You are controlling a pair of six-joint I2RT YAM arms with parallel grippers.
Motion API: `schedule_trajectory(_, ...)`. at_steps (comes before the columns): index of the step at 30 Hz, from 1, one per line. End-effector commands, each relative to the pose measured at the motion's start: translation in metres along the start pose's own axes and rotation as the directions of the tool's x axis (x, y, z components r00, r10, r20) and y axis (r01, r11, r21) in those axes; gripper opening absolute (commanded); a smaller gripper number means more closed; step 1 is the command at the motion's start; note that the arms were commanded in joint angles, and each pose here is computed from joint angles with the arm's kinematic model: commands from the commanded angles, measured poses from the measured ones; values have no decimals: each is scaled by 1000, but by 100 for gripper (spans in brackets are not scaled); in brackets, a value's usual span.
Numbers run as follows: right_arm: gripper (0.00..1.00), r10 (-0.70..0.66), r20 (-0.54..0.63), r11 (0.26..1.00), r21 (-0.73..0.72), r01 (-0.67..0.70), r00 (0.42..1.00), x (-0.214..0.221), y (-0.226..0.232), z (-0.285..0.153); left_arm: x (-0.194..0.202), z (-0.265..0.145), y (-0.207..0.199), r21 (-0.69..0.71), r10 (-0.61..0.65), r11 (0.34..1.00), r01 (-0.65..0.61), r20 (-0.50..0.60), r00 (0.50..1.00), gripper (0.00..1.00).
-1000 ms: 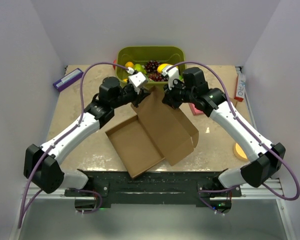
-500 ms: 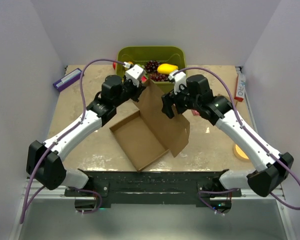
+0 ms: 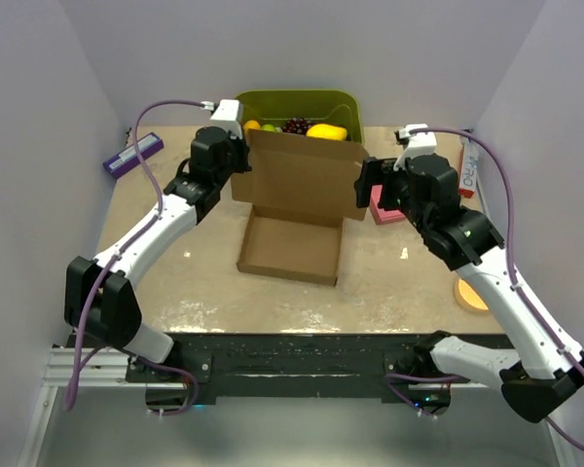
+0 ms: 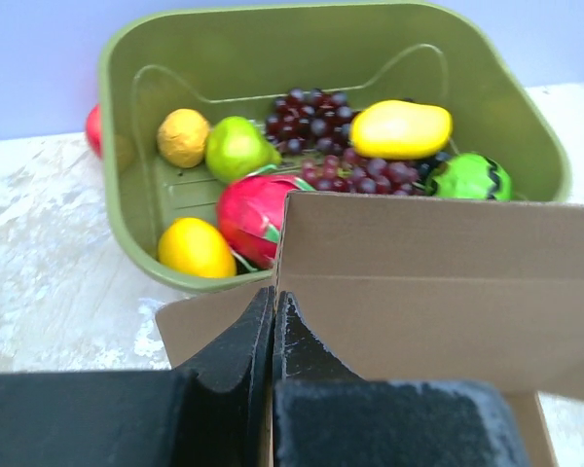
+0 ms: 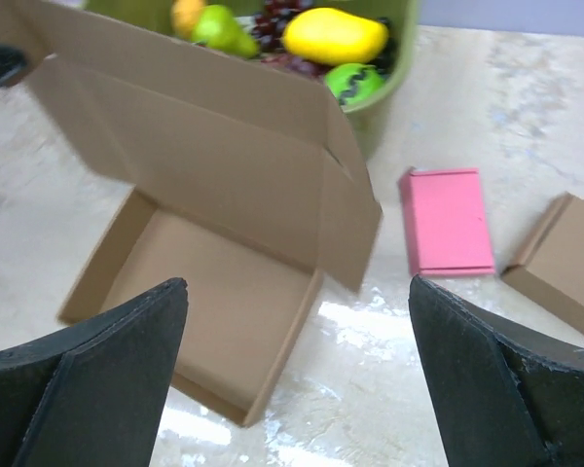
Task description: Fold the paper box
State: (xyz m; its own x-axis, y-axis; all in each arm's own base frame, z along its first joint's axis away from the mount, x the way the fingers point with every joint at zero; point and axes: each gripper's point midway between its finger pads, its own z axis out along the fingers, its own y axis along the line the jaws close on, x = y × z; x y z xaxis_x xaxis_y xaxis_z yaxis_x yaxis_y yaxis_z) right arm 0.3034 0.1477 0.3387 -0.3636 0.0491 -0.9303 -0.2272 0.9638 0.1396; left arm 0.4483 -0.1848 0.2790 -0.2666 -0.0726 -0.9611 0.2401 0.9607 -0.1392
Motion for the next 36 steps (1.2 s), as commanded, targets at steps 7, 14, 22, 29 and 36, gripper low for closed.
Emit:
schedule_trajectory(7,99,213,-49,913,365,-181,976,62,-94,31,-27,9,16,-45,-140,989,143,67,988,0)
schedule_trajectory(14,99,348,-68,783,569,-250,935,126,-176,24,-32,-4,10,7,-98,995,98,69,993,58)
schedule_trajectory(22,99,496,-66,558,788,-260,866,202,-260,-6,-33,-38,15,9,-29,1000,28,77,997,96)
schedule_trajectory(29,99,616,-45,392,883,-257,787,243,-280,-21,-24,-73,23,6,17,1000,-18,149,989,98)
schedule_trajectory(36,99,651,69,231,931,-284,756,254,-287,-45,-8,-81,29,-8,40,999,-39,142,989,98)
